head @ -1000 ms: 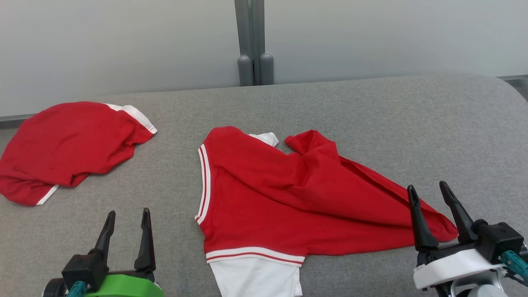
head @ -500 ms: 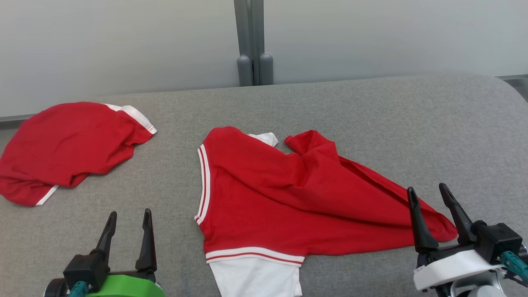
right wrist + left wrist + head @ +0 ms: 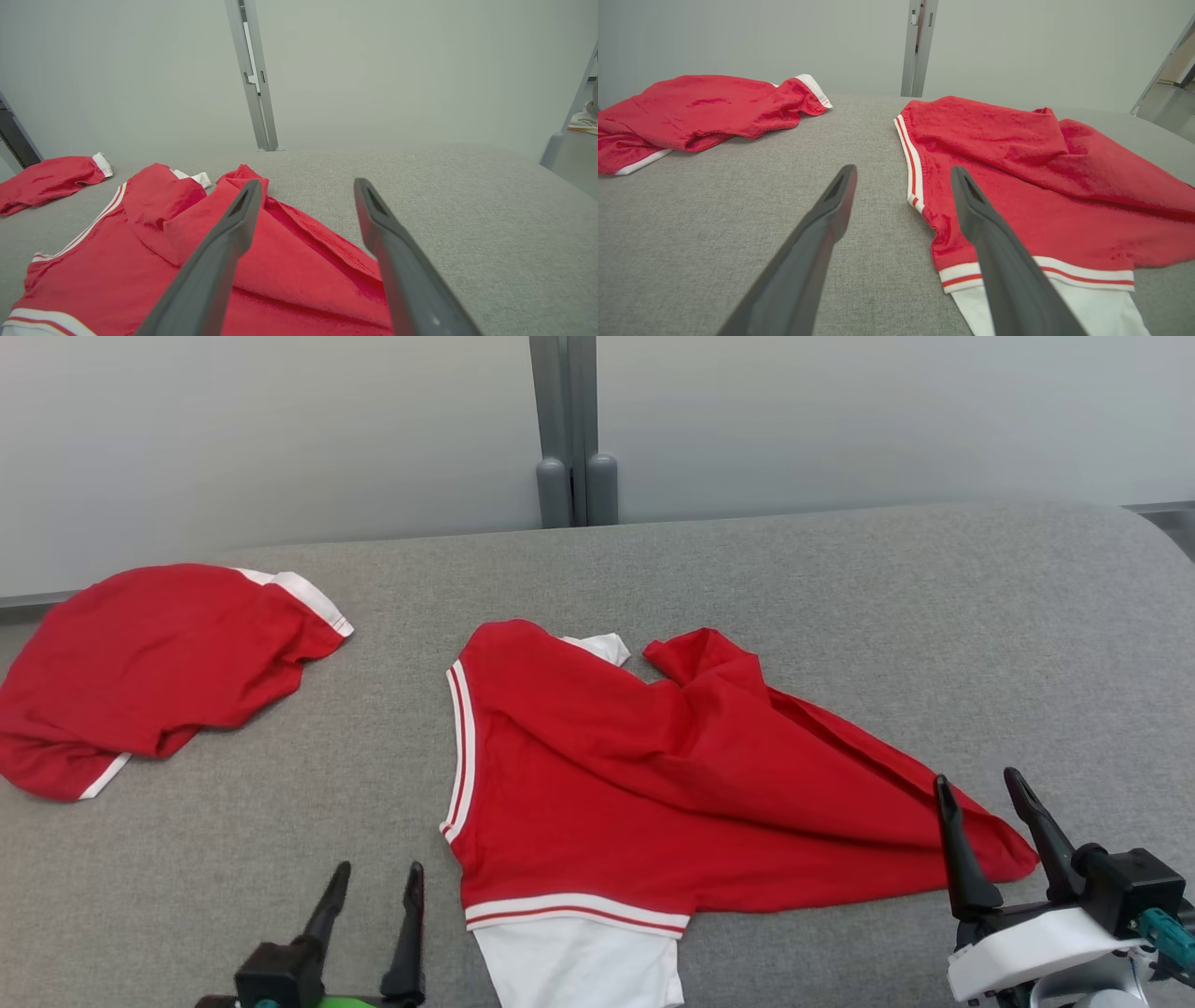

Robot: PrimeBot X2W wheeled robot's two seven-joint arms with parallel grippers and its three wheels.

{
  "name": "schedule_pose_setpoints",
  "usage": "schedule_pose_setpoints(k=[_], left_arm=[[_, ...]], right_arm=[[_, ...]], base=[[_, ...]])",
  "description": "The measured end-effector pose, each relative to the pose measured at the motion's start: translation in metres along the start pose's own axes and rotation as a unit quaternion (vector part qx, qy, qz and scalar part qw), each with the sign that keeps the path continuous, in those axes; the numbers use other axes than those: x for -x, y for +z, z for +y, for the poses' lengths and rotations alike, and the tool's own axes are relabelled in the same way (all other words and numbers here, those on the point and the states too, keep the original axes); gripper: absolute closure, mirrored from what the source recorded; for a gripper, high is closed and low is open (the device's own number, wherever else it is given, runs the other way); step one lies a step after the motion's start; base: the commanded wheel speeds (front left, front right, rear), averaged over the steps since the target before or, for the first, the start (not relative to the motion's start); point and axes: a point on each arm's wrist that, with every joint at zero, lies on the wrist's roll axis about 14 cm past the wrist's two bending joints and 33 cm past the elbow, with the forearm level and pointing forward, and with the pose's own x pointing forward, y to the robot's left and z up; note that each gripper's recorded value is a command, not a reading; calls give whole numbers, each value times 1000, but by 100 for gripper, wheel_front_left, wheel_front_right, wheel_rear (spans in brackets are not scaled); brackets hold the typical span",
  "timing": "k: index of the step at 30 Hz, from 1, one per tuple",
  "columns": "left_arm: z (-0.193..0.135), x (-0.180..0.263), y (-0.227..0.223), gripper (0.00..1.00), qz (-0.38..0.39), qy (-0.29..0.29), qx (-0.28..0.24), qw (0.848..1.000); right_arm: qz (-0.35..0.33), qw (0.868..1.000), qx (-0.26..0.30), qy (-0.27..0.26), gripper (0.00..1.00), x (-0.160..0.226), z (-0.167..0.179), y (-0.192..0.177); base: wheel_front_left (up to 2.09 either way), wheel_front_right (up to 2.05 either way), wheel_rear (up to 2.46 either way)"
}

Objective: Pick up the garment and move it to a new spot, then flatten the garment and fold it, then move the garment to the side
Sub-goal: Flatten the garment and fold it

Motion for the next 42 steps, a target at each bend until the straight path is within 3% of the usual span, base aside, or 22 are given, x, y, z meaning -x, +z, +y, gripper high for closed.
schedule_pose_setpoints(k=[8,17,31,36,37,38,39,40,42], left_arm=[[-36,16,-53,0,85,-51,20,995],[-61,40,-107,0,183,-97,33,978],[-66,36,-130,0,228,-104,54,967],[-70,35,-131,0,230,-107,68,965],[-72,34,-131,11,230,-109,70,965],[-73,33,-130,51,230,-110,74,964],[-74,32,-130,77,229,-110,77,964],[-74,32,-129,100,229,-111,77,964],[-73,28,-126,100,225,-111,82,965]], right_arm=[[59,998,8,-36,0,5,-31,-34],[129,989,21,-75,0,3,-70,-71],[235,964,-1,-123,0,16,-100,-129],[257,958,-14,-123,0,17,-96,-143],[257,958,-20,-122,56,16,-94,-143],[256,959,-24,-120,89,14,-91,-143],[256,959,-26,-117,100,13,-89,-144],[255,960,-28,-113,100,12,-85,-144],[250,962,-38,-107,100,9,-79,-142]], base=[[0,0,0],[0,0,0],[0,0,0],[0,0,0],[0,0,0],[0,0,0],[0,0,0],[0,0,0],[0,0,0]])
